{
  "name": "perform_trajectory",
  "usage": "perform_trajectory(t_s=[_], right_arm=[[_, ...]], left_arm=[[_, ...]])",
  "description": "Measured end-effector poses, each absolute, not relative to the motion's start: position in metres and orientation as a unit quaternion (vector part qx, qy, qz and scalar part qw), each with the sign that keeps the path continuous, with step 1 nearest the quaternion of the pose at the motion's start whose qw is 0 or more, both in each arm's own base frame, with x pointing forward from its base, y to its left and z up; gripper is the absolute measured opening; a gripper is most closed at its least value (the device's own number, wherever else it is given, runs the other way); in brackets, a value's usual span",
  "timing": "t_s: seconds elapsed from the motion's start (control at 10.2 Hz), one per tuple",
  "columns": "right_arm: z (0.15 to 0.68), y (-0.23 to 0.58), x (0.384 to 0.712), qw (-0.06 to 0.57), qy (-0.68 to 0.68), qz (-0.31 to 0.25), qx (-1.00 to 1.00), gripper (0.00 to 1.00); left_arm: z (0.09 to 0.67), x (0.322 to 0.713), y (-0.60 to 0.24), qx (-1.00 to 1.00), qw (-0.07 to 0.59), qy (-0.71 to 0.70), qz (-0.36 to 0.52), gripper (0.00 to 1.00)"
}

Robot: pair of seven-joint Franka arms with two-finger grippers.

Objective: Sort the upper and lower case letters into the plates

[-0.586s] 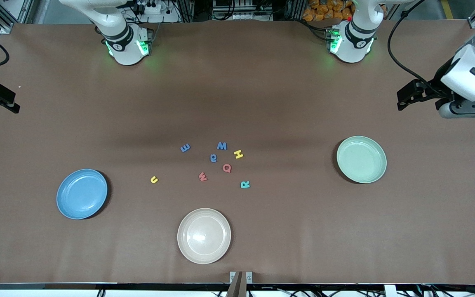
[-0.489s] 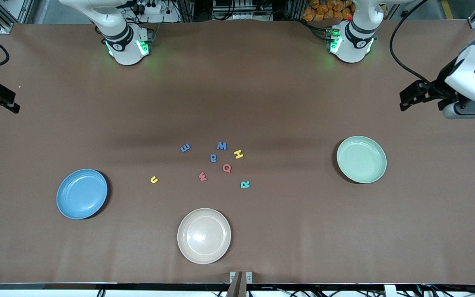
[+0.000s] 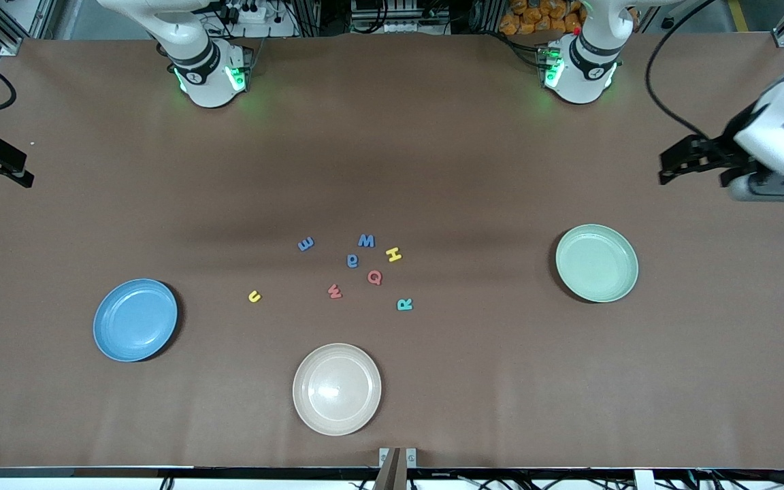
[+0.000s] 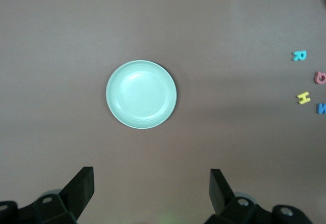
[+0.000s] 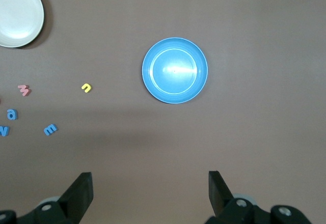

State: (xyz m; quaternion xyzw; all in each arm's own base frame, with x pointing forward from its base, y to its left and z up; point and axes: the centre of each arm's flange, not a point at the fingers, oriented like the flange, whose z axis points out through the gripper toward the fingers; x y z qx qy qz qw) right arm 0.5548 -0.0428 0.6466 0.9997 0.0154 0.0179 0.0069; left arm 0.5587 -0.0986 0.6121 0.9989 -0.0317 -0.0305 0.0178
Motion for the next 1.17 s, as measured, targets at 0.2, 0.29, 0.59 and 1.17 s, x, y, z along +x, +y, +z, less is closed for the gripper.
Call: perform_trajectory(t_s=[0.2, 0.29, 0.59, 1.17], right_arm=[[0.645, -0.043, 0.556, 0.007, 0.016, 0.017, 1.000, 1.00], [0.645, -0.042, 0.556, 0.007, 0.016, 0.017, 1.000, 1.00], [0.645, -0.042, 0.556, 0.007, 0.016, 0.016, 1.000, 1.00], [0.645, -0.042, 0.557, 0.007, 0.016, 0.016, 1.000, 1.00]], left_arm=[[0.578, 0.563, -0.144, 0.996, 0.016, -0.070, -0.061, 1.00], [0.552, 0.566, -0.180, 0.994, 0.015, -0.082, -0.074, 1.00], [0.448, 0.572, -0.312, 0.997, 0.018, 0.023, -0.065, 1.00], [0.289, 0.556, -0.437, 0.964, 0.039, 0.257, -0.055, 1.00]])
